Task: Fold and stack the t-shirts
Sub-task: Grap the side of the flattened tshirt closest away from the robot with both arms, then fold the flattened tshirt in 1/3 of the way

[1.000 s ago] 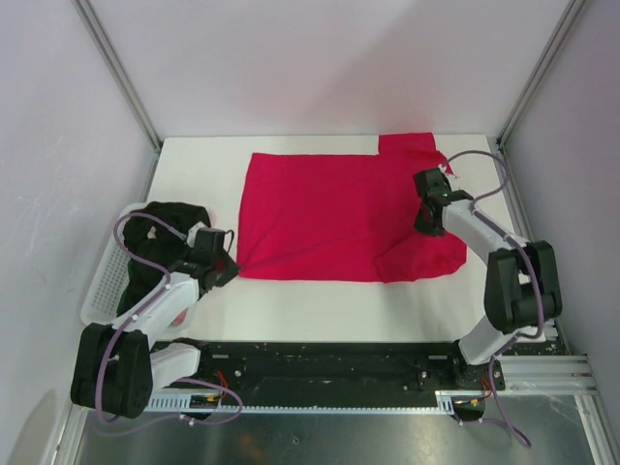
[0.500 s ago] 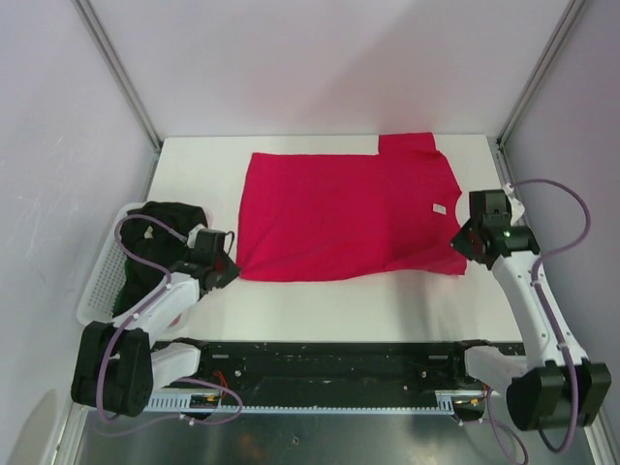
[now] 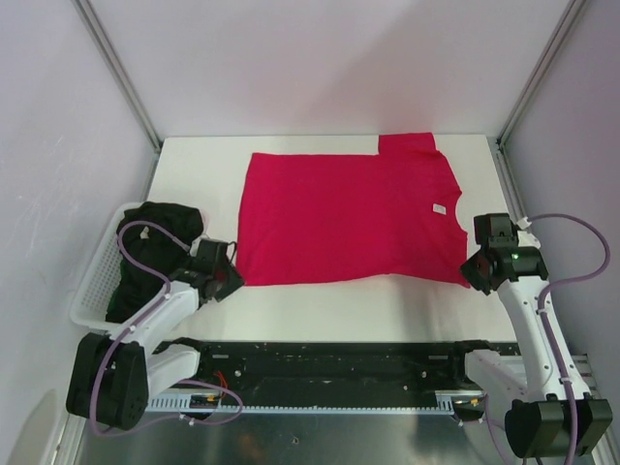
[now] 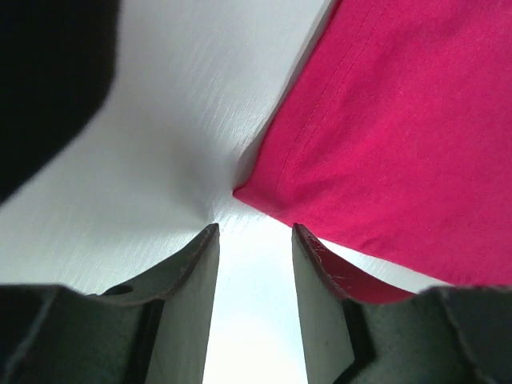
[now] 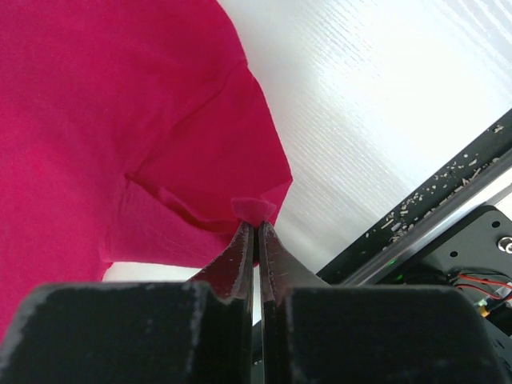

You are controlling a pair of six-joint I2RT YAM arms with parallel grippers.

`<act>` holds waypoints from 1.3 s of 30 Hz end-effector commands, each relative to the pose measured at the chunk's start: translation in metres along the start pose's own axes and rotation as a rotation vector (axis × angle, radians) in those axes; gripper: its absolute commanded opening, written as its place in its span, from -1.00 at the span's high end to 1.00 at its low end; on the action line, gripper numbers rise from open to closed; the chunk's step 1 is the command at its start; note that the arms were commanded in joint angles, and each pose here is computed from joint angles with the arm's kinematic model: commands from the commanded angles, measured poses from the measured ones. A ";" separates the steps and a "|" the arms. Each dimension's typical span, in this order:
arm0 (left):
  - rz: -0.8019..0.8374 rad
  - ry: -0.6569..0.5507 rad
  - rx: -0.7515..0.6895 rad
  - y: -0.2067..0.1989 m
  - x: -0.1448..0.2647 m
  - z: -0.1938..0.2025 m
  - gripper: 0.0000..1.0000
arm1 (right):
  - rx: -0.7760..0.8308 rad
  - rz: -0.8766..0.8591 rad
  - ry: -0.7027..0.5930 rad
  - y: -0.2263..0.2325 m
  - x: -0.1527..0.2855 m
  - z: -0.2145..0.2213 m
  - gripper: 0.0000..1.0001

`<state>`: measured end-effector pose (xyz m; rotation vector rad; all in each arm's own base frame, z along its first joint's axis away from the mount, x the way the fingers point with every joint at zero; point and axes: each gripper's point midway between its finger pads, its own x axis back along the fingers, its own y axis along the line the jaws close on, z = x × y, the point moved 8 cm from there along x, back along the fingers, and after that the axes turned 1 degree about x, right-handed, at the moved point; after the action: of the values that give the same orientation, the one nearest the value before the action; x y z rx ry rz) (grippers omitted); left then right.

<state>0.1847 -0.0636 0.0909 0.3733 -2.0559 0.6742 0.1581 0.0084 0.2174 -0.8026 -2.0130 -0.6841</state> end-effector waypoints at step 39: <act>-0.143 -0.081 -0.029 -0.020 -0.008 -0.009 0.30 | 0.011 -0.073 -0.018 0.009 -0.002 -0.007 1.00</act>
<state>0.1949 -0.0736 0.0873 0.4870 -2.0500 0.5346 0.1687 0.0093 0.2160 -0.7426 -2.0369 -0.7021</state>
